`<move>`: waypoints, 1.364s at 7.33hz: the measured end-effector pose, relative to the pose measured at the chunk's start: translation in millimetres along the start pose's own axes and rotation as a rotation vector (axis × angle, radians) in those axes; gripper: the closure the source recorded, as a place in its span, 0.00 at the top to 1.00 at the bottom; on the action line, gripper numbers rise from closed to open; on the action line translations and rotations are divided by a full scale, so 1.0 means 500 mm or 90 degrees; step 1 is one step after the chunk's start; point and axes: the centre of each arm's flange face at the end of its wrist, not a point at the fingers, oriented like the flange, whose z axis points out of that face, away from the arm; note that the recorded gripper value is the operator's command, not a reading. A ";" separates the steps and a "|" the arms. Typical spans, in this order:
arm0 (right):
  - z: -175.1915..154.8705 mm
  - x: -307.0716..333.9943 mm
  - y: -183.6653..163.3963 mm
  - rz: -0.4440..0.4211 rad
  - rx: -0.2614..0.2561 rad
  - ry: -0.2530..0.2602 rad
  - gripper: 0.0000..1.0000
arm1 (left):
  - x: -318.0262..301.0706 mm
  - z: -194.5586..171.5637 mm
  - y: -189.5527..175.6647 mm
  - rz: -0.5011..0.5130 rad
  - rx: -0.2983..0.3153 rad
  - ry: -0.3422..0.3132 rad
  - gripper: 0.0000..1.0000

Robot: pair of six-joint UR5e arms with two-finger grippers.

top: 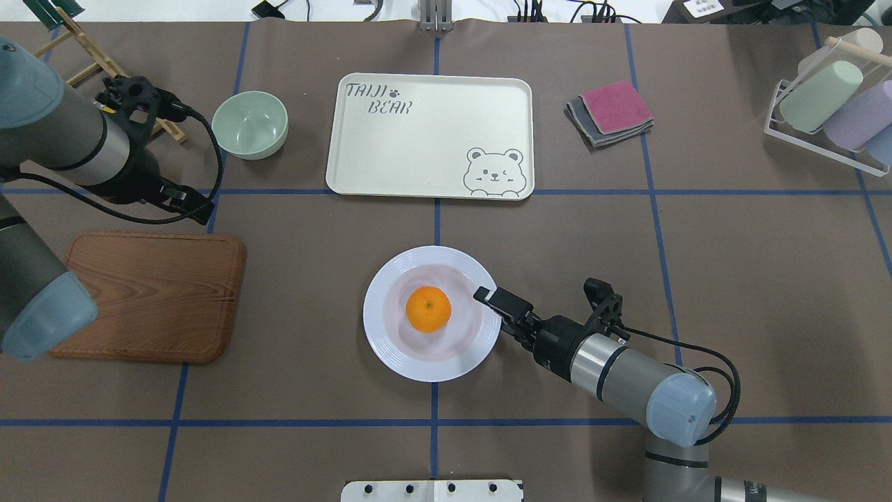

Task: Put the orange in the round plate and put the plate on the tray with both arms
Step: 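Lower the right gripper to the white plate rim and grip it, then slide the plate with the right gripper onto the cream bear tray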

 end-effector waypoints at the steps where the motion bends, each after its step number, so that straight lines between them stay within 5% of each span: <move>1: 0.003 0.001 0.004 0.001 0.000 0.002 0.83 | 0.000 0.000 0.000 0.000 0.000 0.000 0.99; 4: 0.006 0.001 0.008 0.017 0.000 0.001 0.68 | 0.002 -0.003 -0.001 0.000 0.002 0.001 0.99; 8: 0.012 -0.003 0.011 0.046 0.005 -0.006 0.14 | 0.004 -0.005 -0.001 0.001 0.003 0.002 0.99; 10: 0.013 -0.009 0.014 0.052 0.004 -0.010 0.07 | 0.004 -0.005 -0.001 0.001 0.003 0.002 0.99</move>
